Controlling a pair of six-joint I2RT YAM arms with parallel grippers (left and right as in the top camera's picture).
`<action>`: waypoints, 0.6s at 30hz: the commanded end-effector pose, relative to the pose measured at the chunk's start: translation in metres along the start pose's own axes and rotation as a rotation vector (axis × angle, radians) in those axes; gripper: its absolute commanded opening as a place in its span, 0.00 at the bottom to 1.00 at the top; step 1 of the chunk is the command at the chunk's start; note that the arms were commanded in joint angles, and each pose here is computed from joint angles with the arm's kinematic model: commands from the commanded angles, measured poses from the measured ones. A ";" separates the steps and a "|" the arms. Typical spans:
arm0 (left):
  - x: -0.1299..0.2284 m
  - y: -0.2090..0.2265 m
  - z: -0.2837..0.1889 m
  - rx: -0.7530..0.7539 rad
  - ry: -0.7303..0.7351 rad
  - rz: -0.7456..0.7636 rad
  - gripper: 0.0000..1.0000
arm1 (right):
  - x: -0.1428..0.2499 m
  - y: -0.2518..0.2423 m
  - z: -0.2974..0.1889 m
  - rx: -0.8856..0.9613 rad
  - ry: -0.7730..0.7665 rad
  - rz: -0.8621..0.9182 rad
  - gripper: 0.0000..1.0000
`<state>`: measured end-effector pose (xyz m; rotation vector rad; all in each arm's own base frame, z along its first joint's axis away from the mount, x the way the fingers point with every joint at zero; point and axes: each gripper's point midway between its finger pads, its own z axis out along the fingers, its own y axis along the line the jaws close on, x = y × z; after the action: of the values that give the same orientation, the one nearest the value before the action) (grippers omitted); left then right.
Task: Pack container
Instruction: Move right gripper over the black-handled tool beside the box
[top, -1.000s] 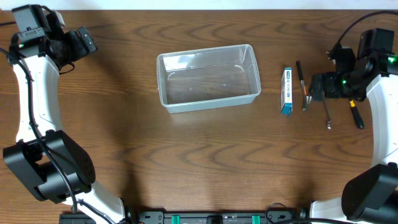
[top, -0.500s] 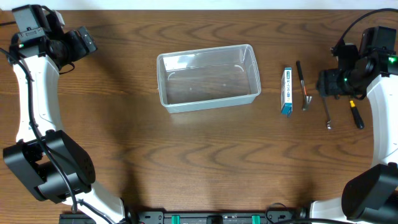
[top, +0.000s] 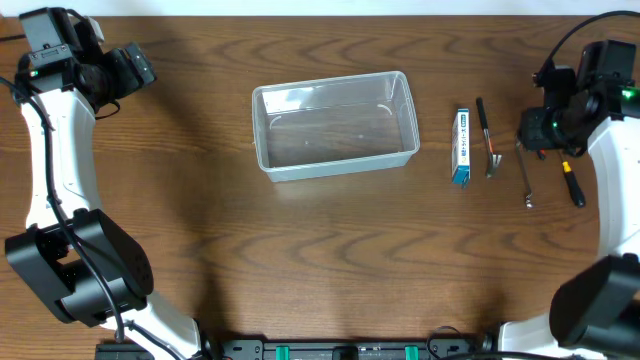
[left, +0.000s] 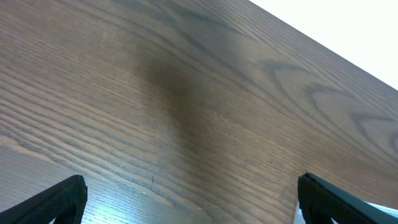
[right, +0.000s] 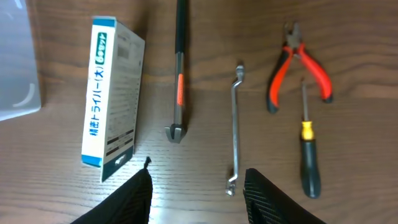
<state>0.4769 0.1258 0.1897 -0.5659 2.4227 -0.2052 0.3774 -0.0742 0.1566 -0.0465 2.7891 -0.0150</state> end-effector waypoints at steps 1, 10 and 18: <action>-0.008 -0.005 -0.010 0.014 -0.026 0.001 0.98 | 0.007 0.003 0.023 -0.031 0.065 -0.002 0.49; -0.008 -0.005 -0.010 0.014 -0.026 0.001 0.98 | 0.018 0.013 0.060 -0.057 0.168 0.047 0.50; -0.008 -0.005 -0.010 0.014 -0.026 0.001 0.98 | 0.016 0.016 0.069 -0.029 0.179 0.019 0.50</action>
<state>0.4768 0.1258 0.1896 -0.5661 2.4231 -0.2053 0.3837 -0.0635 0.0916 -0.0274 2.9553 0.0393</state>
